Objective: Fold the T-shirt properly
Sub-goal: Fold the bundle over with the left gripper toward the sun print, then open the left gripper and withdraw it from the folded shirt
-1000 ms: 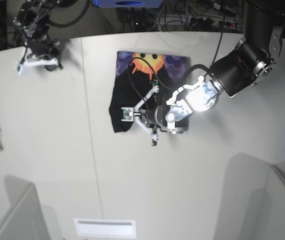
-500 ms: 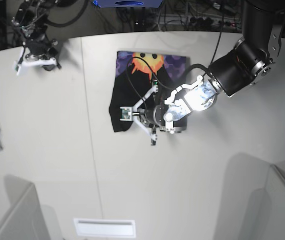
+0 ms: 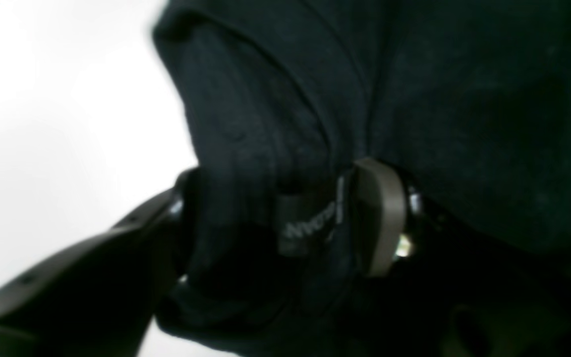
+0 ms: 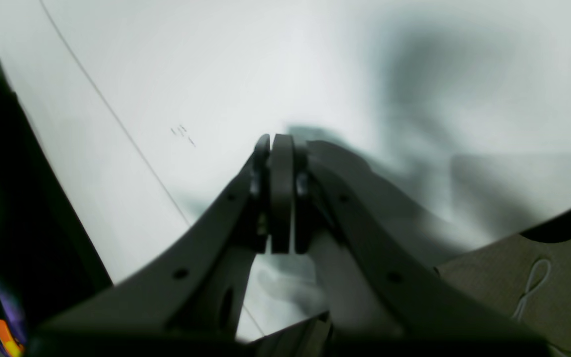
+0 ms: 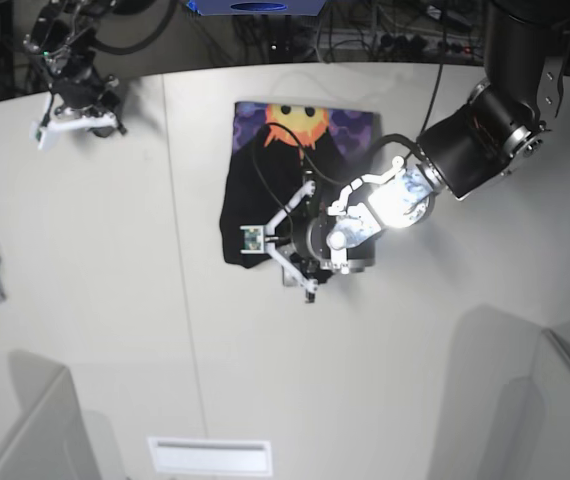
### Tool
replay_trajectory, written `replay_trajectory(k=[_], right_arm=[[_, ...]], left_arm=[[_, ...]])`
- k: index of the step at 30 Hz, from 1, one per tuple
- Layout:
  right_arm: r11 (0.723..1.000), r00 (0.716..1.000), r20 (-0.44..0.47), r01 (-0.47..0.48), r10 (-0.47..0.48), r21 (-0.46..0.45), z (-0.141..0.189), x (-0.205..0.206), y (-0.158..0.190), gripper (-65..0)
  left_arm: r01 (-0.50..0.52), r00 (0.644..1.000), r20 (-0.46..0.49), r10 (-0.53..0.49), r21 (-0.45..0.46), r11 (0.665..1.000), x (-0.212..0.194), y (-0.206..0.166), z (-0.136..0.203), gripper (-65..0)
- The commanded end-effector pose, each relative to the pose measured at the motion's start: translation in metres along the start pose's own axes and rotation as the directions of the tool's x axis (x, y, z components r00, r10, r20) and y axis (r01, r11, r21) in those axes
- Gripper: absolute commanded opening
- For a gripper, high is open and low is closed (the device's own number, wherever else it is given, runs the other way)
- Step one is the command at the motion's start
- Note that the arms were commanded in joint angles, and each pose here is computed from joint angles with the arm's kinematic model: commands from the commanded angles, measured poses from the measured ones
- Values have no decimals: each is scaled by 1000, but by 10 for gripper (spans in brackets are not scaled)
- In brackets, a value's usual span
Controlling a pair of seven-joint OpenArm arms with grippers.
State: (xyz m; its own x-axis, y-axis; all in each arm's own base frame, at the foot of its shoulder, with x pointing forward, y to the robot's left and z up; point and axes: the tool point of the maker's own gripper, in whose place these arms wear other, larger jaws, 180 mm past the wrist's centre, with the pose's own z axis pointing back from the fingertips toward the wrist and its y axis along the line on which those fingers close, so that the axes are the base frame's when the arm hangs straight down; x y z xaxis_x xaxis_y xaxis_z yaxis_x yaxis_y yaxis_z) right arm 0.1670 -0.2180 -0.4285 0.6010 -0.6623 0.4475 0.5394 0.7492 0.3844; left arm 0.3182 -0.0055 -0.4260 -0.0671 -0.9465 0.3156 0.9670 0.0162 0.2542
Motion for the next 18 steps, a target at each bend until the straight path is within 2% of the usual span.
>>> replay_trajectory(k=[1,6,9,15,18], right_arm=[[1000,999,38,-15,14,18,4,11,5,-650],[1000,999,38,-17,16,18,4,11,5,-650],[1000,999,40,-17,17,18,4,11,5,-650],[1000,999,46,-19,18,24,3,13,8,-650],[999,999,52,-19,17,29,3,16,10,-650]], left_arm=[[34,983,-177,-39,-30,999,-45,-10,-2,-202],[-34,996,-81,41,75,997,-25,26,21,-188],[-71,995,-56,78,119,990,-24,43,32,-184],[-78,996,-42,85,133,988,-22,49,35,-183],[-76,997,-20,79,123,989,-8,47,31,-183]])
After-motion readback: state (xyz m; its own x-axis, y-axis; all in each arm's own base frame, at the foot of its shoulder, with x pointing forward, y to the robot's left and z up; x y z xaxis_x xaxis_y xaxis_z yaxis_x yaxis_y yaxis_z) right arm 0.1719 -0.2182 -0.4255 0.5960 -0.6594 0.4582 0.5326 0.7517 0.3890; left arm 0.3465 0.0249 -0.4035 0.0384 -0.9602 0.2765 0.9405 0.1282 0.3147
